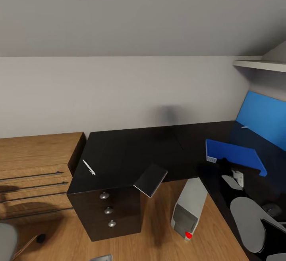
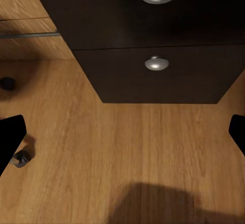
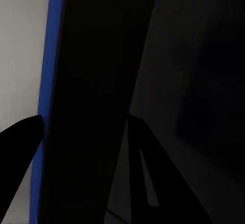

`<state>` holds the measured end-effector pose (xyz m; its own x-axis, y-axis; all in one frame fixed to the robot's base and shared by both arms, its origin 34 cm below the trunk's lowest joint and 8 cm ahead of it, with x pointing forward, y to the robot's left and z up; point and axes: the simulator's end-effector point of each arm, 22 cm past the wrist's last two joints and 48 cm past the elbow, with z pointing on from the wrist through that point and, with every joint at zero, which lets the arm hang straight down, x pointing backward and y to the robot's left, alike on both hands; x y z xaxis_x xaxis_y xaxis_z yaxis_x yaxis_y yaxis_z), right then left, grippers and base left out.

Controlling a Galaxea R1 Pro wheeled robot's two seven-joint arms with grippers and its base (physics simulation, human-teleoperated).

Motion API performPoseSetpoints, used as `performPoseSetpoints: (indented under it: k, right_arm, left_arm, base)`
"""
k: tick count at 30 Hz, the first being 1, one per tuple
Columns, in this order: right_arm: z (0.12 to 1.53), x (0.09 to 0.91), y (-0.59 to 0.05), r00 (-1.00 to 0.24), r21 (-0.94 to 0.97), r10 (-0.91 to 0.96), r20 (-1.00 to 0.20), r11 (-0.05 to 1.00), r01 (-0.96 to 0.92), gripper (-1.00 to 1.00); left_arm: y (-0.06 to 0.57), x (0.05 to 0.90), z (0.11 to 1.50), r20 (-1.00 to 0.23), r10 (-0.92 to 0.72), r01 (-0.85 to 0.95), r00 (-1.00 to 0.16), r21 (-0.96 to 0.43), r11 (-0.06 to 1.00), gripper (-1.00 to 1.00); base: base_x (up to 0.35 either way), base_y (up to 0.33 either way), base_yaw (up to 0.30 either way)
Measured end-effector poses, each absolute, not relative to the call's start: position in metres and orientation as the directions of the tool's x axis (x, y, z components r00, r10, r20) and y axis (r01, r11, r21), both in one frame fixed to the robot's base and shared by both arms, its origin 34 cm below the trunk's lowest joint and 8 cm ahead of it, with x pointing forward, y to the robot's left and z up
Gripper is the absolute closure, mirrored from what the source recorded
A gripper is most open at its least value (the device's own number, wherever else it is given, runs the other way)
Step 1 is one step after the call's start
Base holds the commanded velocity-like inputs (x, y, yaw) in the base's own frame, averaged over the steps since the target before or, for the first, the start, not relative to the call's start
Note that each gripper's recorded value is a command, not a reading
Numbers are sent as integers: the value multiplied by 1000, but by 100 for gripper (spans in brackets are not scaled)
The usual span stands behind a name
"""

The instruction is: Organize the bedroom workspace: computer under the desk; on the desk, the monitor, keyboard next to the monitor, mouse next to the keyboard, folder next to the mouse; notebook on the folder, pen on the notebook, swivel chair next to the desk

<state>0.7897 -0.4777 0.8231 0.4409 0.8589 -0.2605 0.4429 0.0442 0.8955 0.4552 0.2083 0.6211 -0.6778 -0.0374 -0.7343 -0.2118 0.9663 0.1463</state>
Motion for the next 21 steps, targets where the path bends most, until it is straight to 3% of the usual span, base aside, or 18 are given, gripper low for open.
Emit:
performPoseSetpoints:
  k: [16,21]
  right_arm:
    - [809,782,-481,443,869,859,-257,5,495,100]
    - [808,782,-480,442,868,860,-257,4,497,100]
  left_arm:
    - [206,455,621,-734,-34,-206,-678,145,968,-100]
    - [206,455,621,-734,-34,-206,-678,145,968,-100]
  base:
    - [0,0,0]
    - [-171,0,0]
